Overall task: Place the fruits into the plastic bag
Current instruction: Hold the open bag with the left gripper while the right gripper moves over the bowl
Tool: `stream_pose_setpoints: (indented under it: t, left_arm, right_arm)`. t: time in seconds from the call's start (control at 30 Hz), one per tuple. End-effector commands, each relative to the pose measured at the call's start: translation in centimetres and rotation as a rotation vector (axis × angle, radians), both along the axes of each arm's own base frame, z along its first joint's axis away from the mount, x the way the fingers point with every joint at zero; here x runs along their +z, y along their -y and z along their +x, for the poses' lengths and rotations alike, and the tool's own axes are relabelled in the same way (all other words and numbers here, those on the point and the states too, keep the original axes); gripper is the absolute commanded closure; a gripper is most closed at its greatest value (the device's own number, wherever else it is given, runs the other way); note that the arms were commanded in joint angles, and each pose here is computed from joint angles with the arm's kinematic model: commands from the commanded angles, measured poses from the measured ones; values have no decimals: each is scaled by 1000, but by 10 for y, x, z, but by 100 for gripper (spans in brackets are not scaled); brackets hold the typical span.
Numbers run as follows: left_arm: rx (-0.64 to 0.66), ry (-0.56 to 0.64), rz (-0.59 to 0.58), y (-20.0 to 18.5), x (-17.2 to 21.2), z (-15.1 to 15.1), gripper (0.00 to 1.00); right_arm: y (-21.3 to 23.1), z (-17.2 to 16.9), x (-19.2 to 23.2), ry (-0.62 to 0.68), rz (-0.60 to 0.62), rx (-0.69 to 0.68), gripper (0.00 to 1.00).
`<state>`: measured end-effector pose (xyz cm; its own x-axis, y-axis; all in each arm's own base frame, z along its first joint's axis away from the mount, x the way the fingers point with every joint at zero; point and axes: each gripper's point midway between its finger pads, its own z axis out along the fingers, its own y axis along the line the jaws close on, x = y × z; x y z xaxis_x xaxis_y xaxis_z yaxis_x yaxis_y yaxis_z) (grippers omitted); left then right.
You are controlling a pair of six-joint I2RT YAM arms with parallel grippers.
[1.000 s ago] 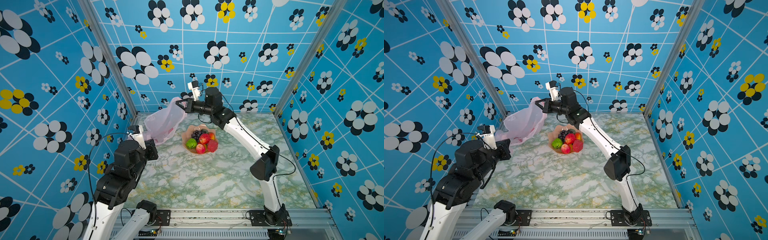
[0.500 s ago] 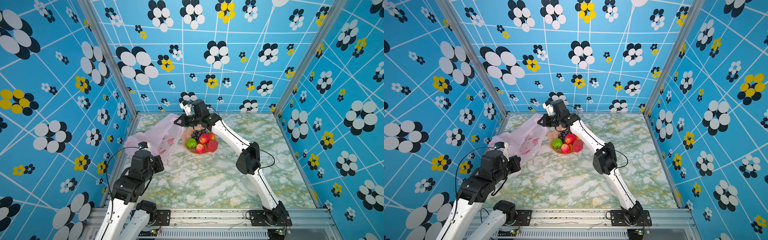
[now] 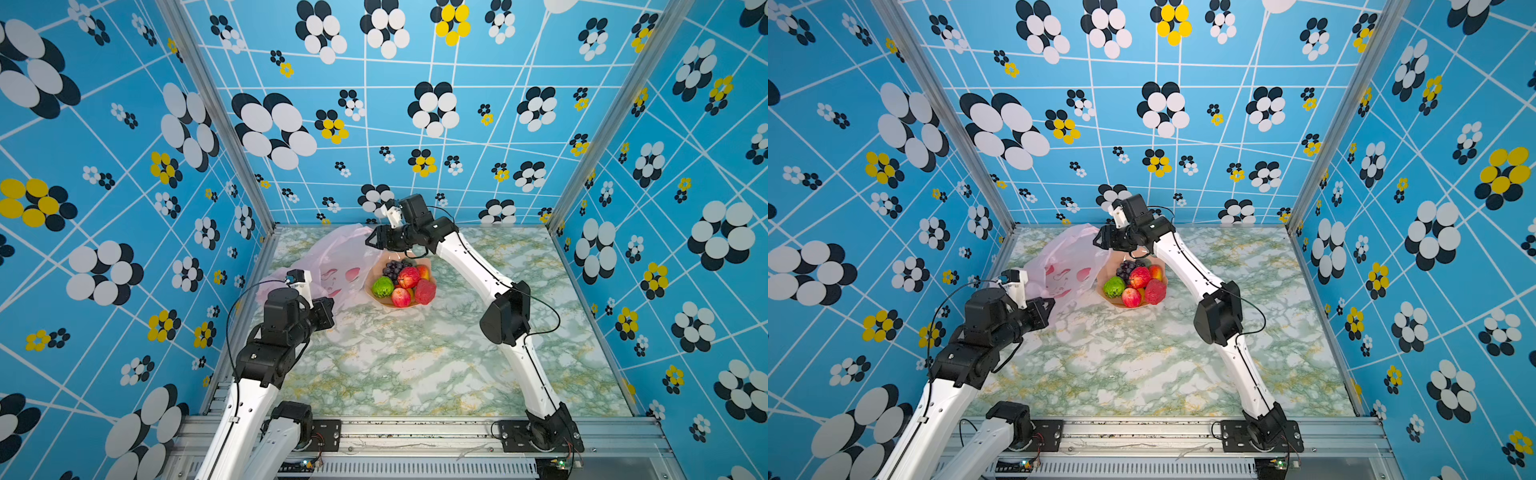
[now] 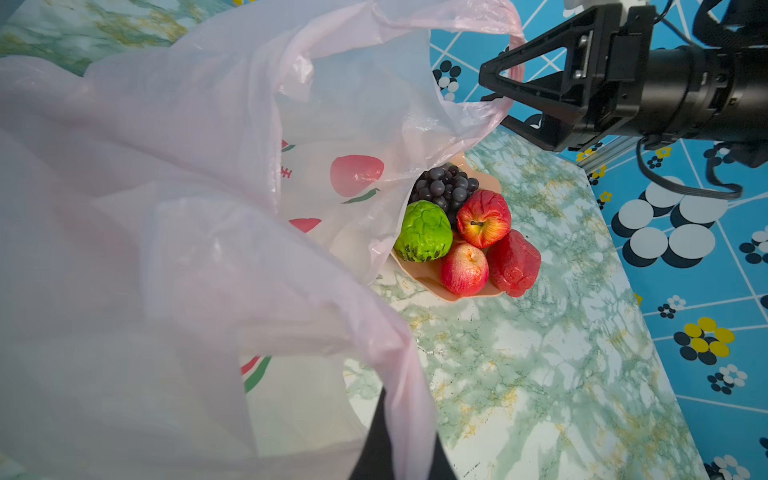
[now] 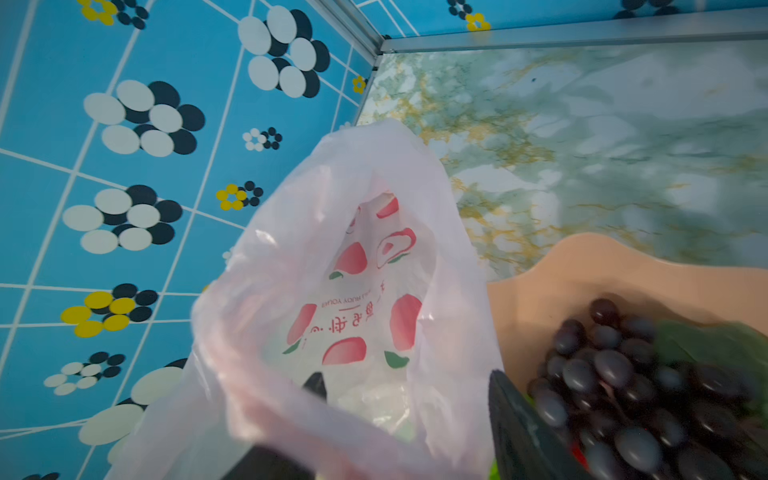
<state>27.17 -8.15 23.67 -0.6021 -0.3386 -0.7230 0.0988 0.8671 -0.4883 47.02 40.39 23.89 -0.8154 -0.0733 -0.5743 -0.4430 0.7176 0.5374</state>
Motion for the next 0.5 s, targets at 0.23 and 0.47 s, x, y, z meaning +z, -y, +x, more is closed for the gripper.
stream_pose_setpoints:
  t: [0.23,0.47]
  left_arm:
    - [-89,34,-28,7,-7,17,100]
    - [-115,30,-55,11,-9,15,100]
  right_arm:
    - [67,-48,57,45,-99,34,30]
    - [99,-87,58,53,-133,11,29]
